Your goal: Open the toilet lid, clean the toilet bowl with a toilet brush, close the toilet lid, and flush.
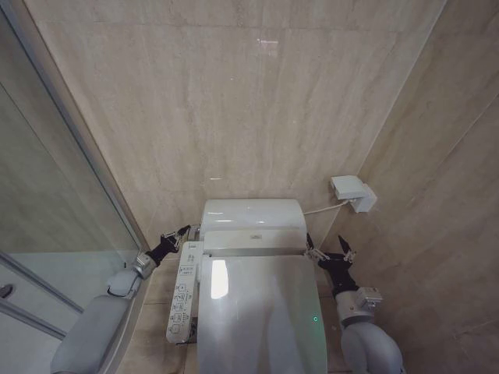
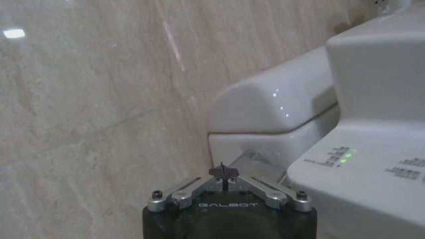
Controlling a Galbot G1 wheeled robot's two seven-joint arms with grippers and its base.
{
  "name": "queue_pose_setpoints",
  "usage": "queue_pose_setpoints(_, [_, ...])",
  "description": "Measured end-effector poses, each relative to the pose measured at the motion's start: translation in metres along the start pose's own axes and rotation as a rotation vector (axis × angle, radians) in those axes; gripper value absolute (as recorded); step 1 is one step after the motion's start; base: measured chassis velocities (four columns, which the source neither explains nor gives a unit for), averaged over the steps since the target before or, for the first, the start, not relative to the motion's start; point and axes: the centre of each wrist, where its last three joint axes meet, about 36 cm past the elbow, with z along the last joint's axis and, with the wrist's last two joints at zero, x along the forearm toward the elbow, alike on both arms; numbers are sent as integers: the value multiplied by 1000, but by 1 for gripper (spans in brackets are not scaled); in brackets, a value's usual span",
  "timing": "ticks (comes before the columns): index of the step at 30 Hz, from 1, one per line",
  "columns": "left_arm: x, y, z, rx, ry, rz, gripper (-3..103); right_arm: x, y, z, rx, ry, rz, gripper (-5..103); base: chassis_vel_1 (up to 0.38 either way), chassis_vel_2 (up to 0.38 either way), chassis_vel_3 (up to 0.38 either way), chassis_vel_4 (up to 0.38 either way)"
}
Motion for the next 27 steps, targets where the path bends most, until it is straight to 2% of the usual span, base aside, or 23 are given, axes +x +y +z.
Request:
queue_pose_setpoints(8, [4,-12,3,7,1,14,0,0,0,0,0,0,0,100,0,0,0,0])
queue_pose_setpoints(18, [9,-18,10,13,13,26,0,0,0,0,0,0,0,100,0,0,0,0])
queue_pose_setpoints(27, [13,-37,20,37,37,47,0,0,0,0,0,0,0,100,0,0,0,0])
